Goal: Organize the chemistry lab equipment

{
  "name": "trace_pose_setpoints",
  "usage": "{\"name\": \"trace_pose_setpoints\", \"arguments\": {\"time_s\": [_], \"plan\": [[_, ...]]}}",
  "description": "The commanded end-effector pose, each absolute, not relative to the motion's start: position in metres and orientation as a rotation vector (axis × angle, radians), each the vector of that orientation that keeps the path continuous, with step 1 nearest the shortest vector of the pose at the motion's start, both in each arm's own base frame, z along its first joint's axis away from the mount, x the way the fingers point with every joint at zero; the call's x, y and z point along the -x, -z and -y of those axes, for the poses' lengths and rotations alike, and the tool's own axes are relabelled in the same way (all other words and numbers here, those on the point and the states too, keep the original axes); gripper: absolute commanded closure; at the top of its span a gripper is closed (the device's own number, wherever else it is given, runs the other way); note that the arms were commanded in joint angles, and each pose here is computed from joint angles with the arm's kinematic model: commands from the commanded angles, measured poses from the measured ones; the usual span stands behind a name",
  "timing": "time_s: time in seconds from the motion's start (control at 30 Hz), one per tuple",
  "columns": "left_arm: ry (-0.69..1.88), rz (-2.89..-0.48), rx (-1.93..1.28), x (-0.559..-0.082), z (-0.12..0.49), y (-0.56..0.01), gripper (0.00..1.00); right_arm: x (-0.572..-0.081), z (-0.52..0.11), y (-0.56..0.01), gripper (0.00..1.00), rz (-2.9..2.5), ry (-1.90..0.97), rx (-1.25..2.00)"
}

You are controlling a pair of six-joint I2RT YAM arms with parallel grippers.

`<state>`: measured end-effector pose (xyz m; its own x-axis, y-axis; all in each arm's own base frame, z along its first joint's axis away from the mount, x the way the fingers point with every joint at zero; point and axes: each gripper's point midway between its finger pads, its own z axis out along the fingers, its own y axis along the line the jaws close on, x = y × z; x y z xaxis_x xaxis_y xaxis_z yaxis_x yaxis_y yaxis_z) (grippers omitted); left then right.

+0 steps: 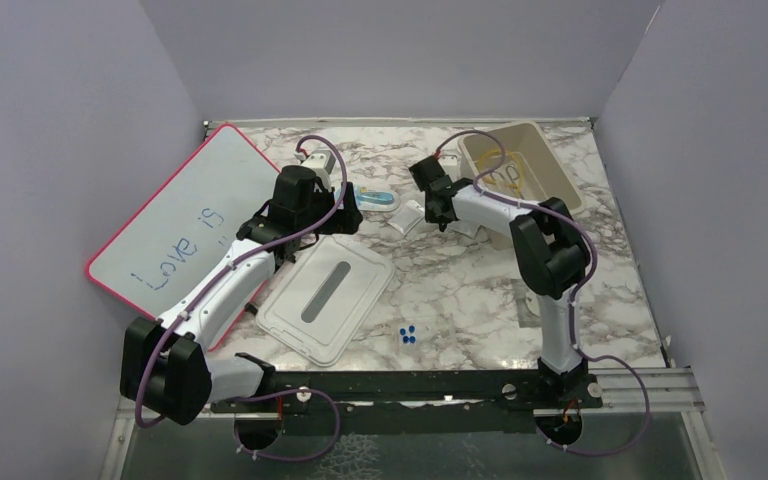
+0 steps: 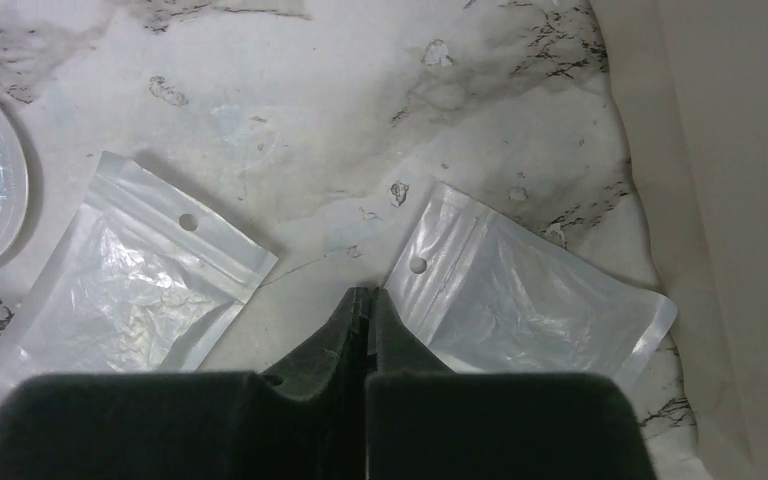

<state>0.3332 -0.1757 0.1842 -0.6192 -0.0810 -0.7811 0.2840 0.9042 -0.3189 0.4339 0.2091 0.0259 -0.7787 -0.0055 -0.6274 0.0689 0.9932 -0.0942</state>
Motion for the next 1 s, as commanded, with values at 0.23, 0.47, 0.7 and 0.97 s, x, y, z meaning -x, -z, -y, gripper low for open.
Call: {"name": "trace_pose_setpoints", "arguments": {"time_s": [0.23,0.47,0.7,0.97], "plan": [[0.526,-2.151,-0.131,-0.336,0.173,-0.189,0.12,-0.431,-0.225,-0.088,0.99,-2.364,-0.077,0.020],[0.529,-2.152,-0.131,-0.335,0.173,-0.189,0.12,-0.427,-0.221,-0.175,0.99,-2.173,-0.186,0.021],[0.539,-2.152,-0.136,-0.335,0.175,-0.190,0.12,-0.426,-0.203,-0.151,0.61,-2.222,-0.036,0.050],[0.532,-2.154,-0.136,-0.335,0.174,-0.189,0.12,-0.424,-0.187,-0.081,0.30,-2.368,0.167,0.061]]}}
